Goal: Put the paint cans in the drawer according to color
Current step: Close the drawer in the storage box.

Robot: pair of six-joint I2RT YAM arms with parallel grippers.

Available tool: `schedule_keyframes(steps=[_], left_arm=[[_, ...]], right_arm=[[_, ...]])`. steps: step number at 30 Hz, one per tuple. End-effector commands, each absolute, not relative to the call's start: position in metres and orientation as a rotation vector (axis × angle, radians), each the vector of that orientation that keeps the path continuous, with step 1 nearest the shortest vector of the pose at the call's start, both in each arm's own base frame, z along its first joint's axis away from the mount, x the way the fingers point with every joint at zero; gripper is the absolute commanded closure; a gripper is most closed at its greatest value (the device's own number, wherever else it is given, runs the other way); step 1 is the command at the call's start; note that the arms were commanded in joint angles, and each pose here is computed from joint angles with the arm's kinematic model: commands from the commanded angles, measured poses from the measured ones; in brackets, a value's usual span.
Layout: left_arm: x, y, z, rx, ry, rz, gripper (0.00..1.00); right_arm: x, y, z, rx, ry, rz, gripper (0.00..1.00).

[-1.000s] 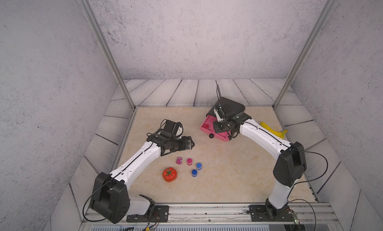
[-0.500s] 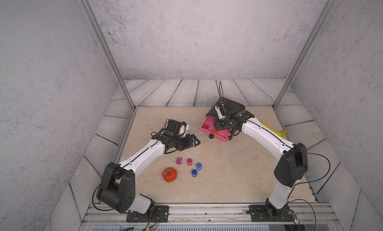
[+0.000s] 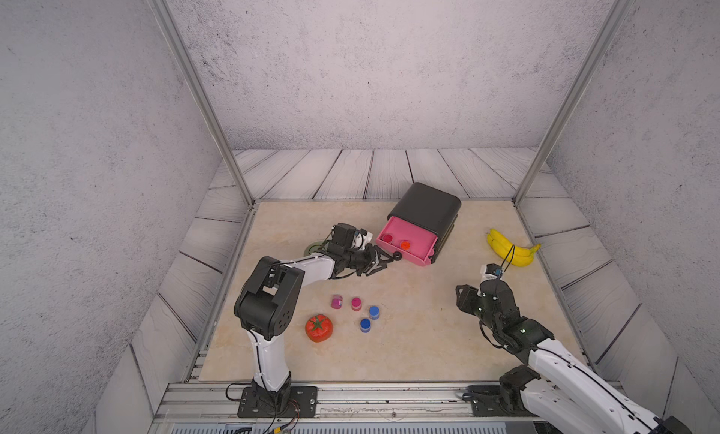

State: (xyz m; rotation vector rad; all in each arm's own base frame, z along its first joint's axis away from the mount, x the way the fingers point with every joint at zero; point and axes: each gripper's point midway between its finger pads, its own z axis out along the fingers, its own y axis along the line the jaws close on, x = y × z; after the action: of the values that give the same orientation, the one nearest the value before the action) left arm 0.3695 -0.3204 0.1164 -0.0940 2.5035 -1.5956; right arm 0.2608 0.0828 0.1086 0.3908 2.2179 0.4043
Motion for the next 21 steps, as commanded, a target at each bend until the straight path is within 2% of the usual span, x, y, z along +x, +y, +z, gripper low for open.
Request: schedule_keyframes(steps=[1, 11, 21], left_arm=[[0.376, -0.334, 0.144, -0.006, 2.409, -1.684, 0.55], [0.392, -0.349, 0.151, 0.002, 2.402, -1.702, 0.67], [0.435, -0.365, 0.152, -0.078, 2.414, -1.653, 0.73]], right_arm=[[0.272, 0.078, 0.134, 0.477, 2.111, 0.473, 0.54], [0.282, 0.085, 0.135, 0.450, 2.134, 0.491, 0.54], [0.281, 0.082, 0.137, 0.452, 2.131, 0.489, 0.54]])
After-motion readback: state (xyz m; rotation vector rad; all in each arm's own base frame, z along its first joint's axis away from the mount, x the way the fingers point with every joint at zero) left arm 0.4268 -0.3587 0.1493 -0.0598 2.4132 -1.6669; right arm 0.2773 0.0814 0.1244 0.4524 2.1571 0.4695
